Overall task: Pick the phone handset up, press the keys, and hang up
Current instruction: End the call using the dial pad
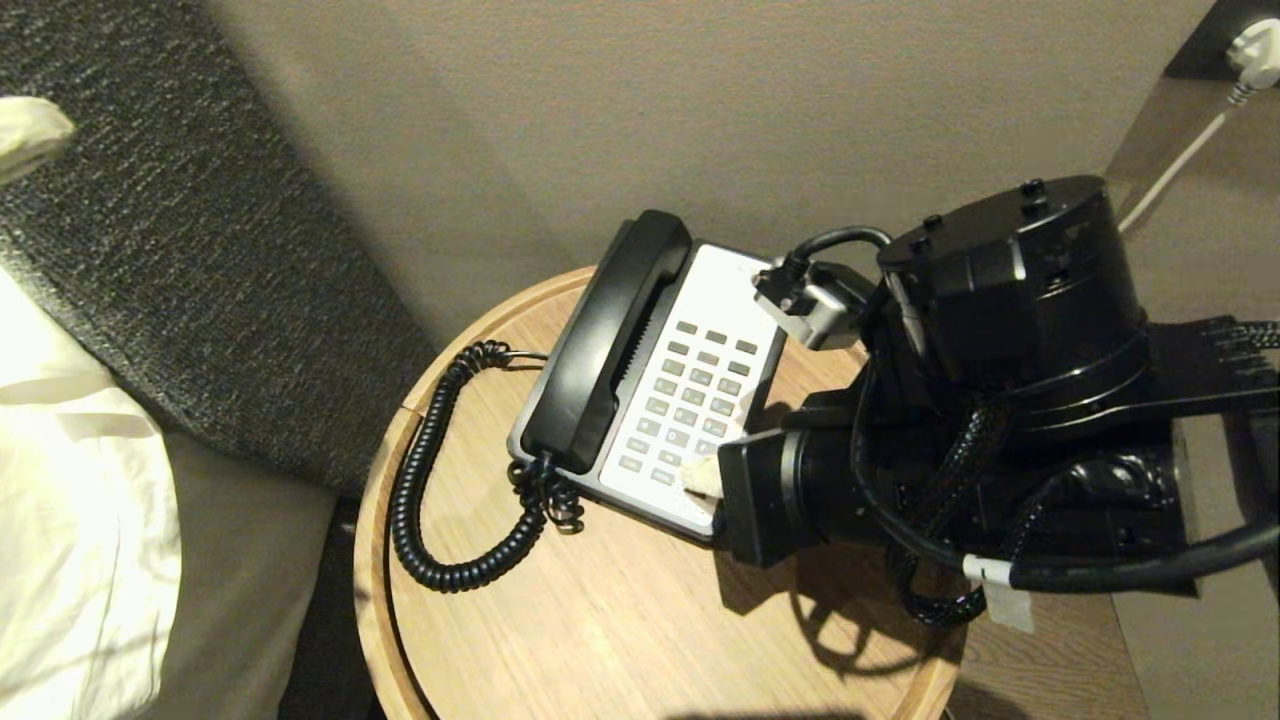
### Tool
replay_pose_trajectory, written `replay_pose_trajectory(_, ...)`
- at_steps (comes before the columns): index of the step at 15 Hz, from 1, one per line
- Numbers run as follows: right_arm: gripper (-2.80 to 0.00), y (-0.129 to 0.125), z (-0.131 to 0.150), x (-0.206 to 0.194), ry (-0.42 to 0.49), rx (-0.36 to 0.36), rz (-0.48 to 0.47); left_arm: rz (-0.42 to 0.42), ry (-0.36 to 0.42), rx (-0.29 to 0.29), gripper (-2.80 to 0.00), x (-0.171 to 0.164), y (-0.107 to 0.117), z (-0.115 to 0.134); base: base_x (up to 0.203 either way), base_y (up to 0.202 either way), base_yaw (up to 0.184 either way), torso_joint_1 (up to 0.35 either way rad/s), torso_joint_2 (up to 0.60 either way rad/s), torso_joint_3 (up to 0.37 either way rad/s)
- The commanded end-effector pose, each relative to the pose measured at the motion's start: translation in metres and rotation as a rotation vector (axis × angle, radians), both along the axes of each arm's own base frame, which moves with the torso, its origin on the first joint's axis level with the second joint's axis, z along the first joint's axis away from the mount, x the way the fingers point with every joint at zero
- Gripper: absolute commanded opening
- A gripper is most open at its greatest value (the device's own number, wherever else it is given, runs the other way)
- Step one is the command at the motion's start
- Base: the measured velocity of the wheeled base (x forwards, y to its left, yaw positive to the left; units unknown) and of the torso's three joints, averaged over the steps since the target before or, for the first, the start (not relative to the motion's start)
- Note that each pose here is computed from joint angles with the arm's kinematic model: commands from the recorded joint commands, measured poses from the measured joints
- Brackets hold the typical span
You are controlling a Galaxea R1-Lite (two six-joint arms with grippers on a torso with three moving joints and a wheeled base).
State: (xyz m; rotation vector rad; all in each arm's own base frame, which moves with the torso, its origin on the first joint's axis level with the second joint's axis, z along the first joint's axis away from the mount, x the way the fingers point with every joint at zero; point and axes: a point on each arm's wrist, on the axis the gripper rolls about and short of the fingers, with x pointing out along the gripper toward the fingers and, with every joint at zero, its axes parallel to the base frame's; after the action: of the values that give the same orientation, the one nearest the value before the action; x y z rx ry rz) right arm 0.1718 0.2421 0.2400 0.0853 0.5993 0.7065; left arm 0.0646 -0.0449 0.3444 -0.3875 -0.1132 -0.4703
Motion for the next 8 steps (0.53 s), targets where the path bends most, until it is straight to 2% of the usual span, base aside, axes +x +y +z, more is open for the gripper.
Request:
replay_pose_trajectory(1, -2.8, -0.005, 0.0085, -0.0046, -0.01, 0.031, 0.004, 0.0, 0.004, -0.006, -2.8, -0.0001, 0.0001, -0.0005, 0.0, 0.0, 0.0, 0.0, 0.0, 0.0)
replay_pose_trajectory(8, -2.8, -0.0083, 0.0045, -0.0079, 0.03, 0.015, 0.034, -0.001, 0.008, -0.003, -2.8, -0.0006, 0.0005, -0.0025, 0.0, 0.0, 0.0, 0.0, 0.0, 0.0)
